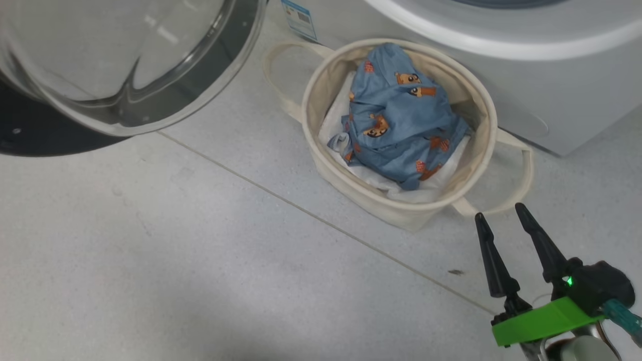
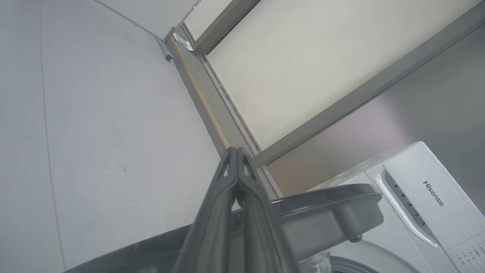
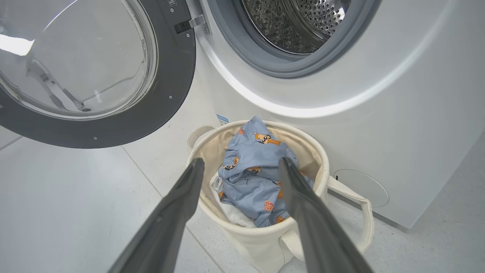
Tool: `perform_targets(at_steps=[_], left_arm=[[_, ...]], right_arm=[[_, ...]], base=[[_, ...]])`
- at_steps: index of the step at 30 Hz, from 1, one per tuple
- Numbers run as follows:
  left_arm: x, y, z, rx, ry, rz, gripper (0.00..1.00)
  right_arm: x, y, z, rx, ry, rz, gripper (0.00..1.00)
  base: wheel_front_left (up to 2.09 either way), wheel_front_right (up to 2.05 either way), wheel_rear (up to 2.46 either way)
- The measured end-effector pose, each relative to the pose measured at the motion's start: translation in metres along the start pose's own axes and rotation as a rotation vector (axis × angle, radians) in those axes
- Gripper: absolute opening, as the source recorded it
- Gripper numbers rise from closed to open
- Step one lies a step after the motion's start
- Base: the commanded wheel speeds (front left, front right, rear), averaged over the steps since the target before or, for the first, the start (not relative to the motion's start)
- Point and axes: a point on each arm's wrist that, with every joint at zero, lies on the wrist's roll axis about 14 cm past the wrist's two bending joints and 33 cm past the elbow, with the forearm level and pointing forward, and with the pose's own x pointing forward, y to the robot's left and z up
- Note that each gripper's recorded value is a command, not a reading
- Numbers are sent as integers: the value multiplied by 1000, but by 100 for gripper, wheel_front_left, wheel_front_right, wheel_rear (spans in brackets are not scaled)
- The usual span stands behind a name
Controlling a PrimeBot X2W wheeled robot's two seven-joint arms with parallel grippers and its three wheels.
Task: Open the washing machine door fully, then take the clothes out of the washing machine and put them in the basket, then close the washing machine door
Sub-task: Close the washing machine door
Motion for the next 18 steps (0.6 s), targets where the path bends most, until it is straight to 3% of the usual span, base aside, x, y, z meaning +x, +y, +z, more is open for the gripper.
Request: perform_targets(at_steps=[5, 18], left_arm=[[18, 20, -26, -57, 84, 92, 0], [21, 33, -52, -152, 240, 153, 0]], right_arm=[[-4, -15, -5, -13, 10, -29, 100], [-15, -27, -1, -38, 10, -65, 100]], base=[[0, 0, 0], [0, 0, 0]])
